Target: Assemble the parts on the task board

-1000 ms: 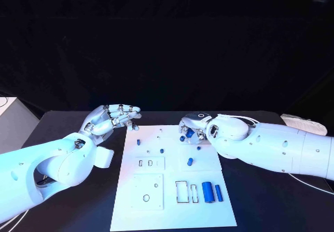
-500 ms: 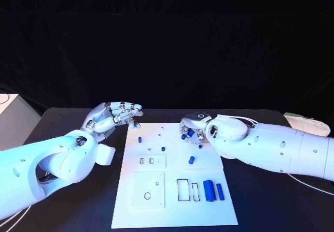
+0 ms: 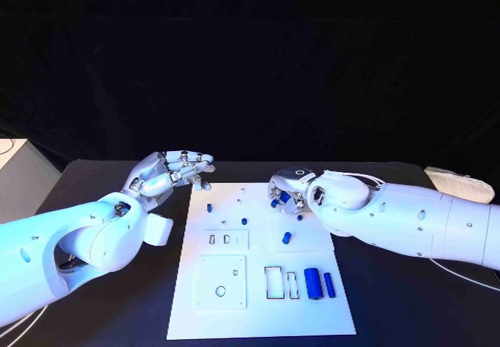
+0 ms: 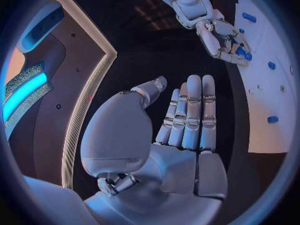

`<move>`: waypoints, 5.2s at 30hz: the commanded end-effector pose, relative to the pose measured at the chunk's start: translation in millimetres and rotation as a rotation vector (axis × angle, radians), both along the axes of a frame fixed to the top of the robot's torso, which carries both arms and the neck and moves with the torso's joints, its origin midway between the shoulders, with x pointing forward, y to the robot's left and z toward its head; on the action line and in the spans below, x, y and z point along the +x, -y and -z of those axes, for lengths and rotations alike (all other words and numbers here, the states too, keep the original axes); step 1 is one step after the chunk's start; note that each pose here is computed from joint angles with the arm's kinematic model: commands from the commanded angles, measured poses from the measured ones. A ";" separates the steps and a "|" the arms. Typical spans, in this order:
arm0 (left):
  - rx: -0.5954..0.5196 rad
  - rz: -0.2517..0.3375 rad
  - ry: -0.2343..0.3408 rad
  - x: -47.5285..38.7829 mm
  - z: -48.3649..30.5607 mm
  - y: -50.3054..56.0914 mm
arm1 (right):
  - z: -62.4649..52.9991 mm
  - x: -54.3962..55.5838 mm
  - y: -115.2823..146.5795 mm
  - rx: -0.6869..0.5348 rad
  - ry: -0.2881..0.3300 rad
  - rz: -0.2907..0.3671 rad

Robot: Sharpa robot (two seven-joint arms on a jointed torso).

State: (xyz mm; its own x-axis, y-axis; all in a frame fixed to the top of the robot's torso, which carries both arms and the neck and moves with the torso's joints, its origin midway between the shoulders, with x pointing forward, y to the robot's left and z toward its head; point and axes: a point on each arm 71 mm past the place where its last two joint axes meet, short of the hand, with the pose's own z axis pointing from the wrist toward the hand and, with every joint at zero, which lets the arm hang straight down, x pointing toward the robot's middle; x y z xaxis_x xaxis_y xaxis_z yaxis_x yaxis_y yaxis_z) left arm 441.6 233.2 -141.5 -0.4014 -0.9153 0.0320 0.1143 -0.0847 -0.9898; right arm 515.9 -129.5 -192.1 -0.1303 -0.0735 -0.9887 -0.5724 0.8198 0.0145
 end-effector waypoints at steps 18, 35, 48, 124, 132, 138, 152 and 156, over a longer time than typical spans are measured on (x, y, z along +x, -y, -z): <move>-0.014 0.026 -0.007 1.1 -0.3 2.3 | 6.1 -0.3 -5.0 -0.019 -0.004 0.013; -0.015 0.017 -0.010 2.9 0.4 -0.9 | -3.5 -4.3 -5.2 0.045 0.104 0.043; -0.019 0.017 -0.012 2.9 0.4 -0.2 | -16.5 -4.7 -31.9 0.106 0.173 0.022; -0.029 0.043 -0.002 4.9 -6.4 6.6 | -12.2 16.8 -71.9 0.127 0.183 0.042; -0.028 0.039 -0.002 5.2 -6.3 5.0 | -13.5 13.7 -62.8 0.155 0.187 0.041; -0.029 0.039 -0.002 5.3 -6.3 4.1 | -17.4 4.8 -43.2 0.182 0.185 0.057; -0.027 0.022 -0.003 9.5 -4.4 -2.1 | -42.4 -14.1 50.9 0.376 0.099 0.216; -0.027 0.022 -0.004 10.2 -4.0 -2.3 | -38.6 -9.2 68.2 0.358 0.011 0.270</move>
State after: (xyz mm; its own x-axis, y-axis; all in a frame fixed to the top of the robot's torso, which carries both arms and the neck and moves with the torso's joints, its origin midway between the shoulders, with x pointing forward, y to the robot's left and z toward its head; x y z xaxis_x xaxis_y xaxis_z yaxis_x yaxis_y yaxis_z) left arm 452.2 237.7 -138.8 -0.4025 -0.9143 0.0451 0.1067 -0.0958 -0.9897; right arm 505.8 -196.5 -147.3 0.0133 0.2787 -0.9603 -0.3694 0.8938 0.2543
